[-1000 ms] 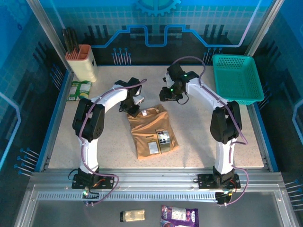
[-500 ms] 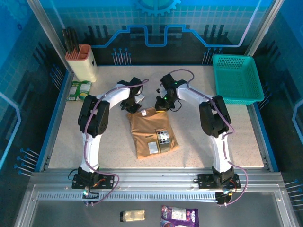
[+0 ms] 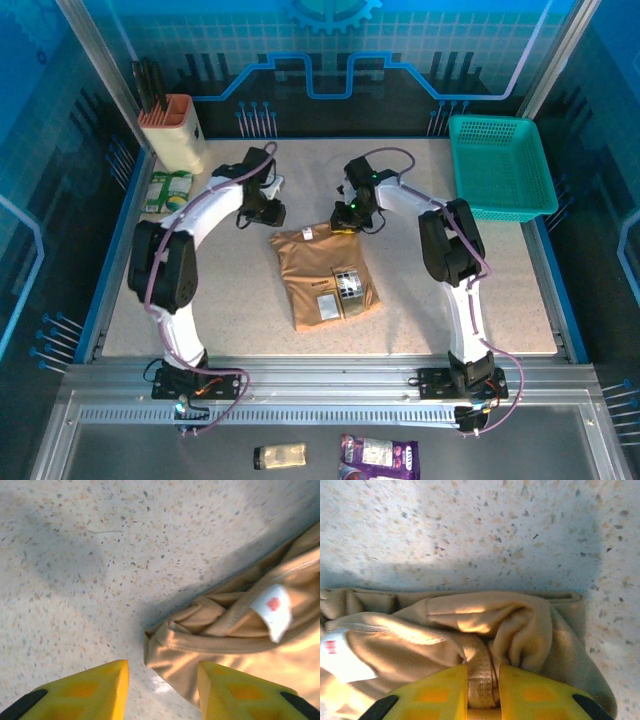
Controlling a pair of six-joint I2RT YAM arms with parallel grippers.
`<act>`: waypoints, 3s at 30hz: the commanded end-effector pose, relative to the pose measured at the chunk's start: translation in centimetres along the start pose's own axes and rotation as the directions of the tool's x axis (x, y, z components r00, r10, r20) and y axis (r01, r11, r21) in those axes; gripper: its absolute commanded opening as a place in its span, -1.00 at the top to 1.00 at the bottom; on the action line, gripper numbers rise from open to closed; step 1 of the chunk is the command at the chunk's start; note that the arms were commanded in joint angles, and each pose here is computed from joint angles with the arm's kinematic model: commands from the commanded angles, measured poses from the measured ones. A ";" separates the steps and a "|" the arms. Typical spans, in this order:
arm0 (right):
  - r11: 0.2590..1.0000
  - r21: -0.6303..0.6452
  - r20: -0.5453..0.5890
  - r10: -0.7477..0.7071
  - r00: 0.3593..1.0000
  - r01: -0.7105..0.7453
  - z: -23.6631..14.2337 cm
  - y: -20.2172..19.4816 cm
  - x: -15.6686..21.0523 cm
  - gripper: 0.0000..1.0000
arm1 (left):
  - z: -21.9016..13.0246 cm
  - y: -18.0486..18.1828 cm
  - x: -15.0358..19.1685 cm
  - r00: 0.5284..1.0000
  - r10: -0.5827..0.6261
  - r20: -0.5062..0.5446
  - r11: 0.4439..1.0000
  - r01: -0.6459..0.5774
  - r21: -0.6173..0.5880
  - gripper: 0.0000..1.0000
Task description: Fold the inside-out t-shirt
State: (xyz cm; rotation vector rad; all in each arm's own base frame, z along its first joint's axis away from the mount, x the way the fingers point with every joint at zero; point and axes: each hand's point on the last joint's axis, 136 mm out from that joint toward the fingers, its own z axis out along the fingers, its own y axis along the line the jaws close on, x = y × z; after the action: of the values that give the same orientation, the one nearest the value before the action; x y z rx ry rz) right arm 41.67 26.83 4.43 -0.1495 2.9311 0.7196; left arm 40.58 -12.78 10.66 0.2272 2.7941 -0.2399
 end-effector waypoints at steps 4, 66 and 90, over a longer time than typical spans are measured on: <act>0.998 -0.005 0.004 -0.062 0.998 0.062 -4.6 0.1 0.3 0.26 | 0.4 -3.2 4.1 0.916 -0.391 -0.094 0.892 0.402 0.205 0.09; 0.984 0.171 -0.116 0.068 0.991 -0.048 -1.6 -7.3 2.8 -0.04 | 9.3 -1.7 1.5 0.933 -0.342 -0.113 0.937 0.348 0.035 0.93; 0.994 0.000 -0.112 0.107 0.988 -0.108 0.1 -3.5 3.9 0.52 | 9.1 -1.7 1.6 0.934 -0.340 -0.110 0.937 0.346 0.044 0.97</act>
State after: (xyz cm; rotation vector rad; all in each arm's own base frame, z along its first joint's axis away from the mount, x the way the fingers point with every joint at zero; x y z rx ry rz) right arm 39.42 21.47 2.18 0.0028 3.0543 0.6621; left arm 41.90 -16.19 1.97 -0.2546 2.8886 -0.4037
